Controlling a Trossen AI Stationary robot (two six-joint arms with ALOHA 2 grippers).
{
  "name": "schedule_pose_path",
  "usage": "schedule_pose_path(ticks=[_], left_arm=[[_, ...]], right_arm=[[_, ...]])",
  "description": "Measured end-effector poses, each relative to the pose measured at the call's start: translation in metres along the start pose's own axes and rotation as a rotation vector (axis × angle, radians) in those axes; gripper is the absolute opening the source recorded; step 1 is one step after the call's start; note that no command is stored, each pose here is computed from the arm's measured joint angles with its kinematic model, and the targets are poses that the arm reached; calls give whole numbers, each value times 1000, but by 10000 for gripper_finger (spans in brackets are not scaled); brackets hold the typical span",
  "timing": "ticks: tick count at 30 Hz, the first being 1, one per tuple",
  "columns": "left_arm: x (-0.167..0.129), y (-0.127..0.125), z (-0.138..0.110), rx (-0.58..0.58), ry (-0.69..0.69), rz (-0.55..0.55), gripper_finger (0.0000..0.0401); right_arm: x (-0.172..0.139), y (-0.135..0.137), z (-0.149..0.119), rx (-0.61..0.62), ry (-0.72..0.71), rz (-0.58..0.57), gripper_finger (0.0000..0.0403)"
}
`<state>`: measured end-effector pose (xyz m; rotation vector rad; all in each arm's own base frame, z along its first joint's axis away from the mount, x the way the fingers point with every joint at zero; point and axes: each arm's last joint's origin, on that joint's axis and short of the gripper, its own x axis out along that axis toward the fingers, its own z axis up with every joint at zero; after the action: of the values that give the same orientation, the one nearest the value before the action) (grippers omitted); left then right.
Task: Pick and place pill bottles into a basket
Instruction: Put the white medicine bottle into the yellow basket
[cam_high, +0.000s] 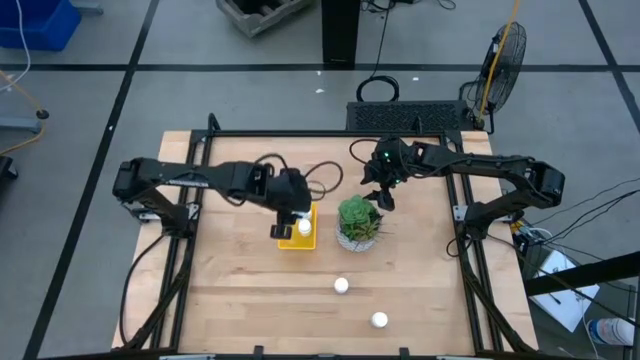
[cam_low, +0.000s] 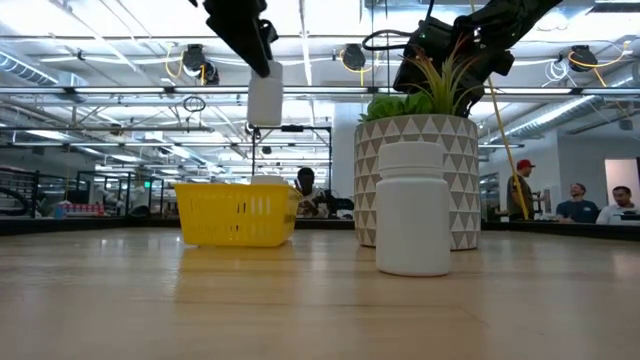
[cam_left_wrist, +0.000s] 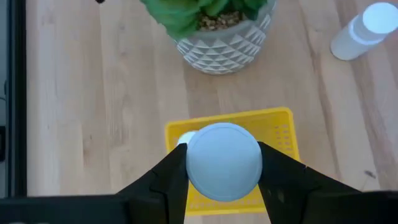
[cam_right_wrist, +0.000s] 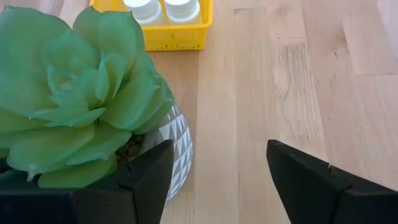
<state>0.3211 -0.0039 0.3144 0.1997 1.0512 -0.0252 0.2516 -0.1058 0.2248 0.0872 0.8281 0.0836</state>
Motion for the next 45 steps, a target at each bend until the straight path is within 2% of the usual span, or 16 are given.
schedule_pose_path(ticks=[5,8,15,21,23,26,45], left_arm=[[8,-8,-7,-9,38,34,162],[21,-4,-26,-41,83,40,162],[29,8,-57,-91,-63,31,162],[46,17,-82,-140,-46,-13,162],[53,20,-82,-140,-81,-35,162],[61,19,-92,-145,-55,-43,162],[81,13,-108,-163,-101,-44,162]], right_arm=[[0,0,0,0,0,0,249],[0,0,0,0,0,0,249],[0,0,1,-6,-14,-4,249],[0,-1,2,-8,-20,-6,249],[0,-1,2,-5,-21,-7,249],[0,-1,3,0,-25,-8,249],[0,-1,3,16,-26,-8,249]])
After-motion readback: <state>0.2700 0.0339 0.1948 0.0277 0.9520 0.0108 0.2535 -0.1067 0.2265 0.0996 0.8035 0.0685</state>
